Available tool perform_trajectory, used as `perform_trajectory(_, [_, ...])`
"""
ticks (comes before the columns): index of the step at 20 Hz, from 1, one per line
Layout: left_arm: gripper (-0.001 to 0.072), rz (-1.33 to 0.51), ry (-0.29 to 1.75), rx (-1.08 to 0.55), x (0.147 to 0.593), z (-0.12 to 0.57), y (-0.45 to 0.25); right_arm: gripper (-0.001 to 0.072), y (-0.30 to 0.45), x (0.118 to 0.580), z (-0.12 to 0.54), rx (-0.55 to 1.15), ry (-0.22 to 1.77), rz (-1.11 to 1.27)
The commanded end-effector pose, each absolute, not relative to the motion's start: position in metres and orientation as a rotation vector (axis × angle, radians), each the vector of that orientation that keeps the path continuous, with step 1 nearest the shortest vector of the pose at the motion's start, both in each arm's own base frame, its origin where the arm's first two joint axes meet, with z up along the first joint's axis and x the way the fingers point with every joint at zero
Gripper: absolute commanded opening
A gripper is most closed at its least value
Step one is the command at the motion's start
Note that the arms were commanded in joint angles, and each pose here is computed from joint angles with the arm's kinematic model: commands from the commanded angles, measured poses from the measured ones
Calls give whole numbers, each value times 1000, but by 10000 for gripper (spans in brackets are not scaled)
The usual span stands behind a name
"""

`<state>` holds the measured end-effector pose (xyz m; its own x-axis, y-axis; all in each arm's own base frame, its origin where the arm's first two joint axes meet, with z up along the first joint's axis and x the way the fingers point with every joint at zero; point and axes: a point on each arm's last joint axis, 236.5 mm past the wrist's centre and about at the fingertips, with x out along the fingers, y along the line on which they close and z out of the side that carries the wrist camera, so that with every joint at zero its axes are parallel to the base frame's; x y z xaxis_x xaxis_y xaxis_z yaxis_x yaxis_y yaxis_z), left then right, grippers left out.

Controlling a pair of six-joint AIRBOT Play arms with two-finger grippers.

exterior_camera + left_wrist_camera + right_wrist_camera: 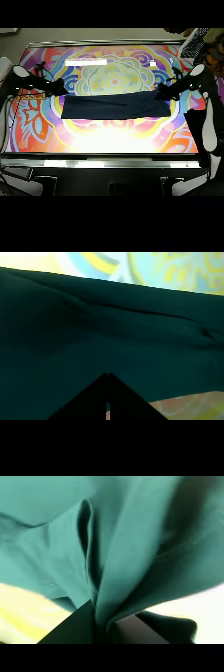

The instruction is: Fold the clothes and pants, and hang the long-sleeved shirts on hangers.

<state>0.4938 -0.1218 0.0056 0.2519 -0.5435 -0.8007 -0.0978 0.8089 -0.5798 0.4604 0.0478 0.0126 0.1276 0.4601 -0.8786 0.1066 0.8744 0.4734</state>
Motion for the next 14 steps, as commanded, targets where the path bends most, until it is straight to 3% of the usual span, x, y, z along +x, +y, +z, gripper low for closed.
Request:
perform_trajectory(1, [13,-495,1322,-755,491,-5,-241,33,34,449,77,429,1376,202])
perform_trajectory(8, [12,-658,1375,-1081,433,-36,-463,33,28,426,148,433,1298,134])
perform_trajectory(14, [12,-654,1370,-1254,410,-53,-550,33,30,405,170,439,1288,122])
